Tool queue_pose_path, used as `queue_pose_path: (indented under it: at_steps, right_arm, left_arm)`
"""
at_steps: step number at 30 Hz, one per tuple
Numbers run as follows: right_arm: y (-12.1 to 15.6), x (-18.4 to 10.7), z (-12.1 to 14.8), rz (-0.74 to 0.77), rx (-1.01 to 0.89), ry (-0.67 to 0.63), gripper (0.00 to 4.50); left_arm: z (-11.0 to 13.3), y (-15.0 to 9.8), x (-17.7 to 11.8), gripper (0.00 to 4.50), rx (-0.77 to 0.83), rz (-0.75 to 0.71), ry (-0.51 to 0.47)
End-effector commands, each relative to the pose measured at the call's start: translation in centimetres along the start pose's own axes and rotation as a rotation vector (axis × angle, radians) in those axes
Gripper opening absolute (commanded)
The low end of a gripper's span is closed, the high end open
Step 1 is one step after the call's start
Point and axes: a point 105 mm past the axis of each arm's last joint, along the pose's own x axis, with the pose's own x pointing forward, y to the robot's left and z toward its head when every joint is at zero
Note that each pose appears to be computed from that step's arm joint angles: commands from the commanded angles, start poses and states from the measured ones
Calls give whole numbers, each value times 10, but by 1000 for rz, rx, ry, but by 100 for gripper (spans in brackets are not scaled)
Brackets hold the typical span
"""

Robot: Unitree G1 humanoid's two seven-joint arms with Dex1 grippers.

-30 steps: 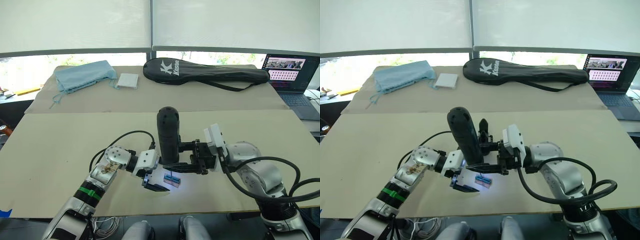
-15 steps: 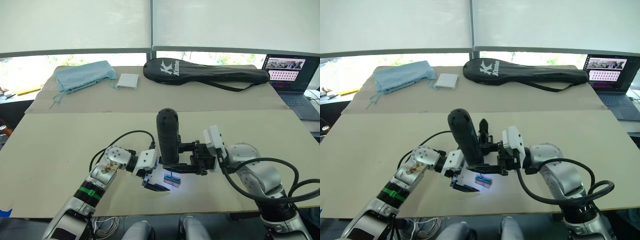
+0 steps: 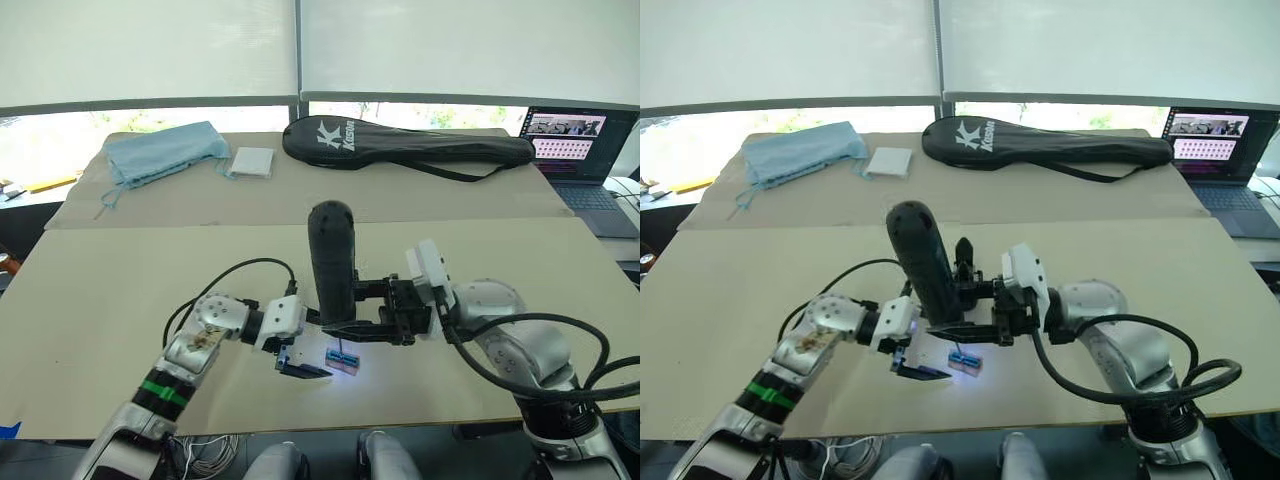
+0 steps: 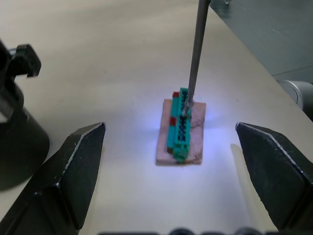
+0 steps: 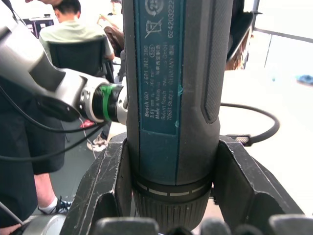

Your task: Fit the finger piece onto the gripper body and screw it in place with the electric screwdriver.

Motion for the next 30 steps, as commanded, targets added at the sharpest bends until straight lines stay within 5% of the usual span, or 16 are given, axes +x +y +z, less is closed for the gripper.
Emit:
queue_pose_path:
  at_steps: [1, 7, 11, 23, 28, 30]
  right_arm:
    - [2, -1, 35, 1, -71, -69, 190]
    - [-2, -9, 48, -19, -97, -57, 190]
    - [-3, -13, 48, -38, -98, -45, 190]
    - [-4, -15, 41, -74, -92, -28, 190]
    - [-3, -16, 39, -82, -94, -20, 190]
    - [-2, -16, 39, -80, -95, -15, 190]
  left_arm:
    - [13, 3, -20, 450, 12, 91, -28]
    - [6, 31, -39, 450, -54, 369, -3]
    - [1, 47, -26, 450, -150, 533, -19]
    - [-1, 69, 37, 450, -240, 599, -85]
    - [-2, 72, 41, 237, -221, 565, -100]
    - [0, 69, 40, 233, -158, 458, -104]
